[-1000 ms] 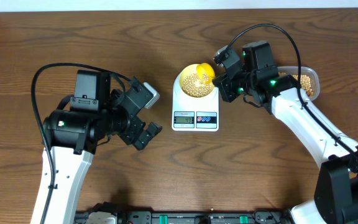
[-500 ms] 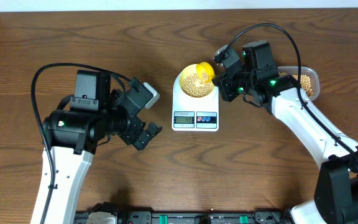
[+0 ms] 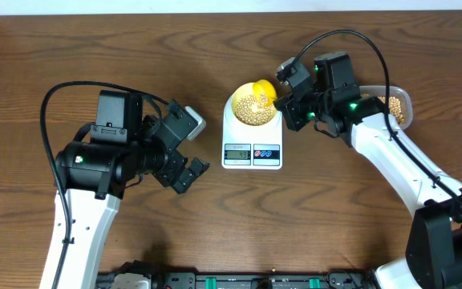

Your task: Scoop item into bowl and weigh 50g on scale

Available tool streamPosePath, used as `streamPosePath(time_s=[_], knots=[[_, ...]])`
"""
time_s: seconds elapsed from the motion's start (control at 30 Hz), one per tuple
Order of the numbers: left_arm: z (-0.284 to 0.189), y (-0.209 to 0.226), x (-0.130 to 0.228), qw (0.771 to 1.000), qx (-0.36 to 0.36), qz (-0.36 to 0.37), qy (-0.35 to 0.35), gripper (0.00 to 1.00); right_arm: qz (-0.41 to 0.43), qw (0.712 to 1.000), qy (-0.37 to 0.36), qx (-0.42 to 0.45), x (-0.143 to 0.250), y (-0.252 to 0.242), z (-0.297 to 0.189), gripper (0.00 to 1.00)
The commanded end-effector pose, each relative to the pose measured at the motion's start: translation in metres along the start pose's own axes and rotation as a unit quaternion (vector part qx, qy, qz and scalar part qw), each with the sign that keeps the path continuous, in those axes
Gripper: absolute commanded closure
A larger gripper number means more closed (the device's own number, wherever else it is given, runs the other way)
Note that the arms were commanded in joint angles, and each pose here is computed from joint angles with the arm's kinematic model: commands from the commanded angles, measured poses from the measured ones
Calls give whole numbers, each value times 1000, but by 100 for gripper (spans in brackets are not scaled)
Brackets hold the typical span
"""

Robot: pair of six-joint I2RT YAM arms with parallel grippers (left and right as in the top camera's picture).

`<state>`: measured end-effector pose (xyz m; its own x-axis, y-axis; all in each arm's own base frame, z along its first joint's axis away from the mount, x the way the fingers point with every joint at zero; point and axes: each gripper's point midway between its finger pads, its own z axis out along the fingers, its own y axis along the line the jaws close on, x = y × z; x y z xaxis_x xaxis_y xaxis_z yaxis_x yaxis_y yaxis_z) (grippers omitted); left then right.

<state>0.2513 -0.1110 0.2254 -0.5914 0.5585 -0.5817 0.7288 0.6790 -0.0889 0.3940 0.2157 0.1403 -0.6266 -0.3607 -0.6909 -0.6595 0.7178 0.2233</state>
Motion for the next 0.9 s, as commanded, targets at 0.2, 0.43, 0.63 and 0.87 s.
streamPosePath(time_s=[0.2, 0.43, 0.63, 0.87], knots=[[0, 1, 2, 1000, -3, 1, 3, 0, -19, 1000, -22, -4, -16, 4, -10, 99], [0, 1, 2, 1000, -3, 1, 3, 0, -12, 999, -24, -18, -17, 9, -11, 99], [0, 1, 2, 1000, -3, 1, 3, 0, -8, 1000, -24, -6, -16, 2, -12, 99], [0, 1, 2, 1000, -3, 1, 3, 0, -15, 1000, -21, -15, -16, 11, -9, 99]])
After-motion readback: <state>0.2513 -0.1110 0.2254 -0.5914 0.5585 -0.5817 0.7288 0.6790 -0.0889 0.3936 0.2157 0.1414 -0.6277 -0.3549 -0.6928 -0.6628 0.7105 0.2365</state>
